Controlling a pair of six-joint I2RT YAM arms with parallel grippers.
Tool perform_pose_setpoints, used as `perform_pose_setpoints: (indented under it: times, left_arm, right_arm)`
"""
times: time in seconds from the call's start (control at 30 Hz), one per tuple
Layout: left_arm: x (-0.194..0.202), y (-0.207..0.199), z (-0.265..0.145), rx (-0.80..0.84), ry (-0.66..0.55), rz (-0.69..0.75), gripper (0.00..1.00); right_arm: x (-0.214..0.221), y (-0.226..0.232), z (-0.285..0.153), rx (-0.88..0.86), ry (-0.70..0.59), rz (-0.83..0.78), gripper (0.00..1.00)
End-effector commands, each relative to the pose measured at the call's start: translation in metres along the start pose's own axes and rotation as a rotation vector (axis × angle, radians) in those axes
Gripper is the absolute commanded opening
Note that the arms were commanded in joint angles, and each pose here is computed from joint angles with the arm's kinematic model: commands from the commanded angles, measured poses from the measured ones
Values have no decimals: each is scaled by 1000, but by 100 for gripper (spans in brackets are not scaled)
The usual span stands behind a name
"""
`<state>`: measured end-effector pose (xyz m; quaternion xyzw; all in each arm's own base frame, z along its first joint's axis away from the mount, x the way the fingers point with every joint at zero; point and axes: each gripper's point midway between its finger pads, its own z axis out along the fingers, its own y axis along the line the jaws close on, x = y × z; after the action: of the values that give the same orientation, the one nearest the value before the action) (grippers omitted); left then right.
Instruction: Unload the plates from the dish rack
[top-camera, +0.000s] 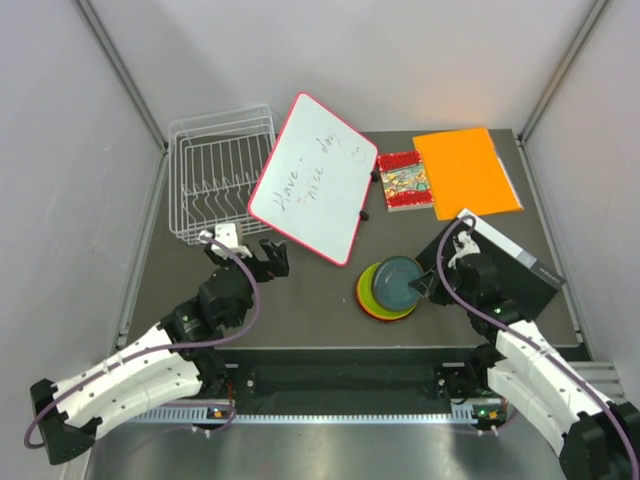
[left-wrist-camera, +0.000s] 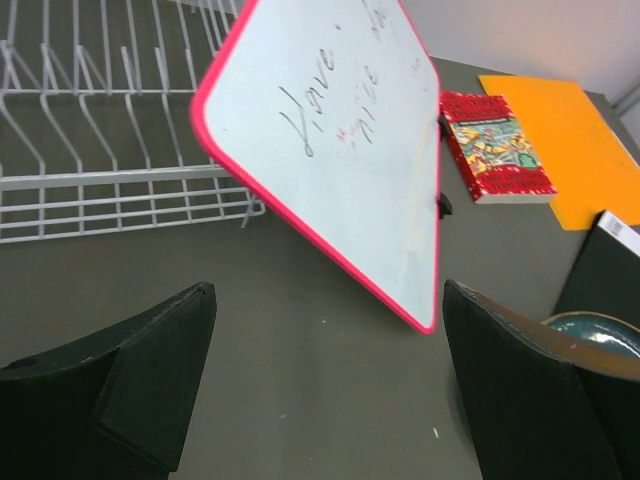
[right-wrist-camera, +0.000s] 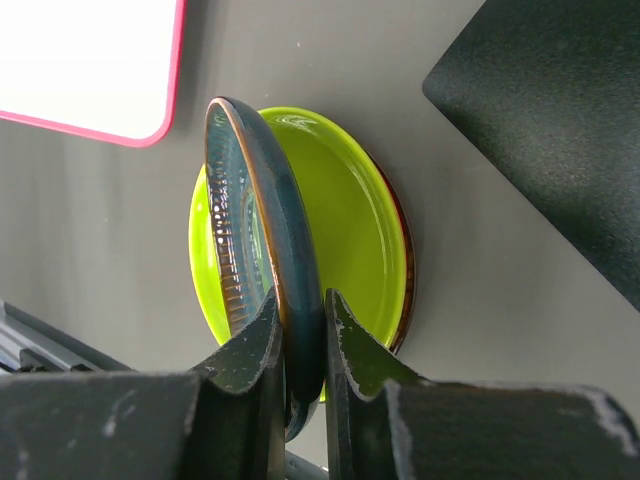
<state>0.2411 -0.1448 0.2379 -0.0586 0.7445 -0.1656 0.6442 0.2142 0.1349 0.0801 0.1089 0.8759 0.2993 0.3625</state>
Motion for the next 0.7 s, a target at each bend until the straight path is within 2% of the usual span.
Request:
perform_pose_setpoints:
  times: [0.0, 0.13, 0.17, 0.33, 0.57, 0.67]
  left_arm:
    - [-3, 24, -3, -103, -28, 47, 99]
    - [-1, 25, -2, -109, -30, 40, 99]
    - [1, 25, -2, -113, -26, 41, 99]
    - [2, 25, 0, -115, -29, 29, 99]
    - [0, 26, -1, -120, -35, 29, 99]
    - [1, 27, -1, -123, -38, 31, 99]
  right_arm:
    - [-22, 24, 5, -112, -72, -19, 0]
    - [-18, 23, 9, -115, -43, -11, 1]
    - [-17, 22, 10, -104, -34, -8, 6]
    - [-17, 16, 7, -42, -6, -16, 18]
    - [-25, 14, -2, 0, -15, -50, 57]
    - [-26, 14, -4, 9, -15, -61, 64]
